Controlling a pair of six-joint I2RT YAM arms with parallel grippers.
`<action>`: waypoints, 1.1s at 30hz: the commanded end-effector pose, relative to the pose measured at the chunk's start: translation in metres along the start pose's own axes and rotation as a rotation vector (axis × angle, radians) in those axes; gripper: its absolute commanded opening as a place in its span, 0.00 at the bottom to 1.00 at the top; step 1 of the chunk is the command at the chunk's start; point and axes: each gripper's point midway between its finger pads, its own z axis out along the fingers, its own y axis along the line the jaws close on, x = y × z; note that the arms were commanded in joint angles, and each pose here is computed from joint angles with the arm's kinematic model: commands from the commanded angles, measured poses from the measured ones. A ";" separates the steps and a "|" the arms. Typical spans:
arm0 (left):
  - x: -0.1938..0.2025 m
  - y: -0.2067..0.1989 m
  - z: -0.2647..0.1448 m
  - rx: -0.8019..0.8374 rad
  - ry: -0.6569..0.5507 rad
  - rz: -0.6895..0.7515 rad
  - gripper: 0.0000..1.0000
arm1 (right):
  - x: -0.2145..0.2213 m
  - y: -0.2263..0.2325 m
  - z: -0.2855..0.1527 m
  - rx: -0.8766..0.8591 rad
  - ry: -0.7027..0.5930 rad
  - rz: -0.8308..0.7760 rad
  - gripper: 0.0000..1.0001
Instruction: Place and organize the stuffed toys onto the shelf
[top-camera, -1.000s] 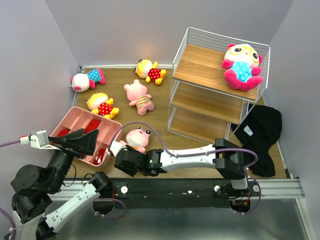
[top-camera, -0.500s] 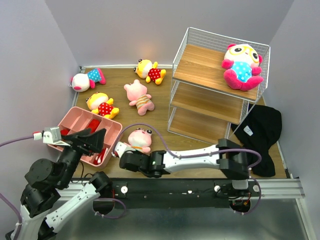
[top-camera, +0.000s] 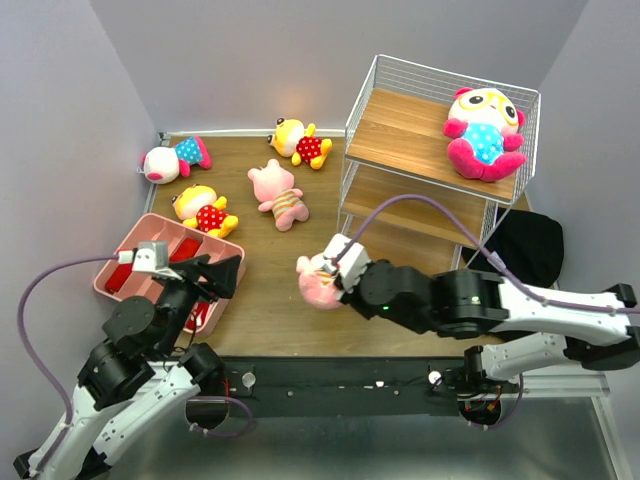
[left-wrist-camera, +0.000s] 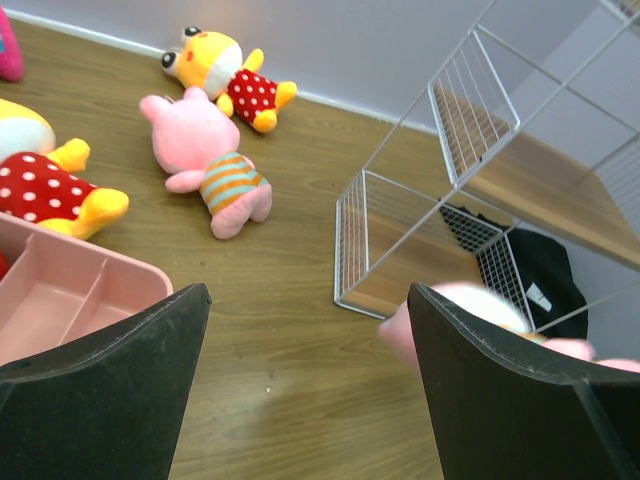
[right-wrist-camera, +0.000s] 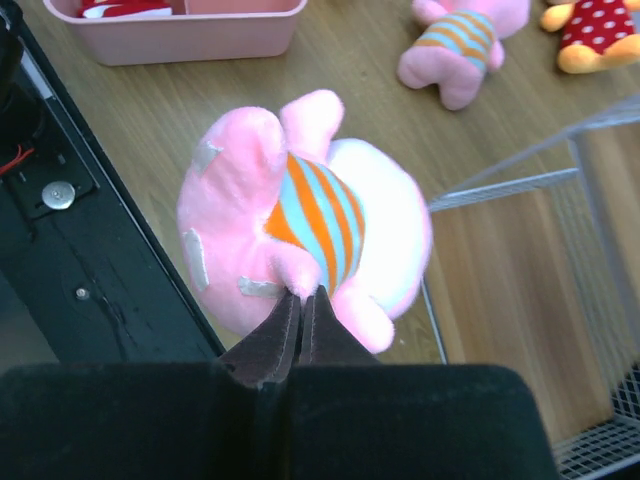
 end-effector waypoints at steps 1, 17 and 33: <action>0.018 -0.030 0.014 0.128 0.065 -0.013 0.91 | -0.002 -0.043 -0.049 0.082 -0.014 -0.034 0.01; 0.066 -0.105 0.028 0.464 0.317 0.010 0.91 | -0.079 -0.129 -0.143 0.274 -0.235 -0.092 0.01; 0.056 -0.104 0.022 0.465 0.281 -0.008 0.93 | 0.050 -0.160 -0.124 0.587 0.132 -0.265 0.01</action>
